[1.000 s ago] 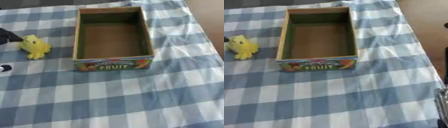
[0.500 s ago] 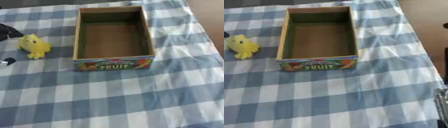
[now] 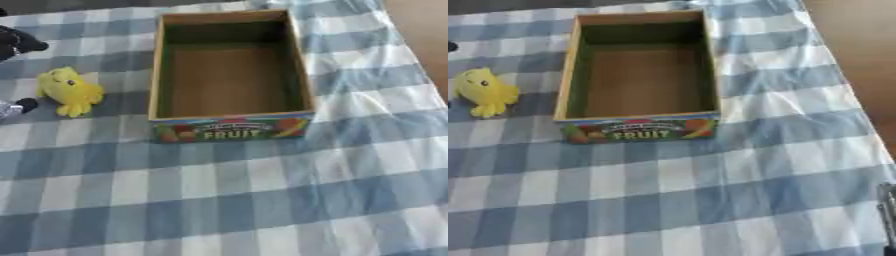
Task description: Pick up objects on the table and place them in the box.
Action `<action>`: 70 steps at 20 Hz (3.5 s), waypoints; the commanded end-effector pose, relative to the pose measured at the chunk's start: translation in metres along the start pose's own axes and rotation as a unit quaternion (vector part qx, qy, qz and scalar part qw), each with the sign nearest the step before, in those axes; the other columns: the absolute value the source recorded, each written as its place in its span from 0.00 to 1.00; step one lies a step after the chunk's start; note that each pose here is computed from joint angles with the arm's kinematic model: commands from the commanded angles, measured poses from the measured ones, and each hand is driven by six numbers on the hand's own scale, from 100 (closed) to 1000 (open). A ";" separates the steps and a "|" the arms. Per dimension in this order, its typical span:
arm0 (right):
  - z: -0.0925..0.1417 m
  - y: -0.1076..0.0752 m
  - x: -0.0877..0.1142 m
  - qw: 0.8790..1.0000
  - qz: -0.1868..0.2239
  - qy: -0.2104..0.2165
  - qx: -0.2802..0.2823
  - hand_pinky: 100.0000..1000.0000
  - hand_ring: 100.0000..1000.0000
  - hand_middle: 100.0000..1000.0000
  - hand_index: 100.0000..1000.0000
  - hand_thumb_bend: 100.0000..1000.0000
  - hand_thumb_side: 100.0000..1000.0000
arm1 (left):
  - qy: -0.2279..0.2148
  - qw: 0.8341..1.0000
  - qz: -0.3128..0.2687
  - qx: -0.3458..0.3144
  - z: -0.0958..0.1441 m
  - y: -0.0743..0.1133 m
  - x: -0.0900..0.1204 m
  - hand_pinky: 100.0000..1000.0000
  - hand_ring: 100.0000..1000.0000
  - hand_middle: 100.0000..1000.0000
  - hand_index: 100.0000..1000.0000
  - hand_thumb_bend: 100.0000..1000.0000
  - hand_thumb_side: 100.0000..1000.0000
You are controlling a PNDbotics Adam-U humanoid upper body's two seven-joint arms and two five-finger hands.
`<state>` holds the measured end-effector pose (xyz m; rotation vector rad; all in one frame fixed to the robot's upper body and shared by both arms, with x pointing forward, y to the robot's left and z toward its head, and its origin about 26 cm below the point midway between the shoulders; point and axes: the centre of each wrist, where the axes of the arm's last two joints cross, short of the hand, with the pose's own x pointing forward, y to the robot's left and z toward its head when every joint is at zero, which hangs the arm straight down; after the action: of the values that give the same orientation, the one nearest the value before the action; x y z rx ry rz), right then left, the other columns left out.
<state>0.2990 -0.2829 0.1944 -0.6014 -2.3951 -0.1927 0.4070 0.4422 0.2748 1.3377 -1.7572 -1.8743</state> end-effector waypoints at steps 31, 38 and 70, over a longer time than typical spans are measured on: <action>-0.006 0.001 0.007 1.000 -0.010 -0.014 -0.002 1.00 0.90 0.50 0.83 0.00 0.71 | 0.000 0.995 -0.074 -0.063 0.001 -0.042 -0.012 0.84 0.84 0.78 0.92 0.28 0.11; -0.006 0.001 0.007 1.000 -0.009 -0.013 -0.003 1.00 0.90 0.50 0.83 0.00 0.71 | -0.001 0.996 -0.073 -0.048 0.003 -0.046 -0.012 0.80 0.78 0.72 0.81 0.21 0.11; -0.003 -0.001 0.005 1.000 -0.011 -0.003 -0.006 1.00 0.89 0.51 0.83 0.00 0.70 | 0.032 0.999 -0.014 0.026 0.012 -0.031 -0.016 0.56 0.53 0.48 0.52 0.00 0.10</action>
<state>0.2990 -0.2816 0.1931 -0.5818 -2.3825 -0.2139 0.4240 0.4590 0.2339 1.3791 -1.7608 -1.8125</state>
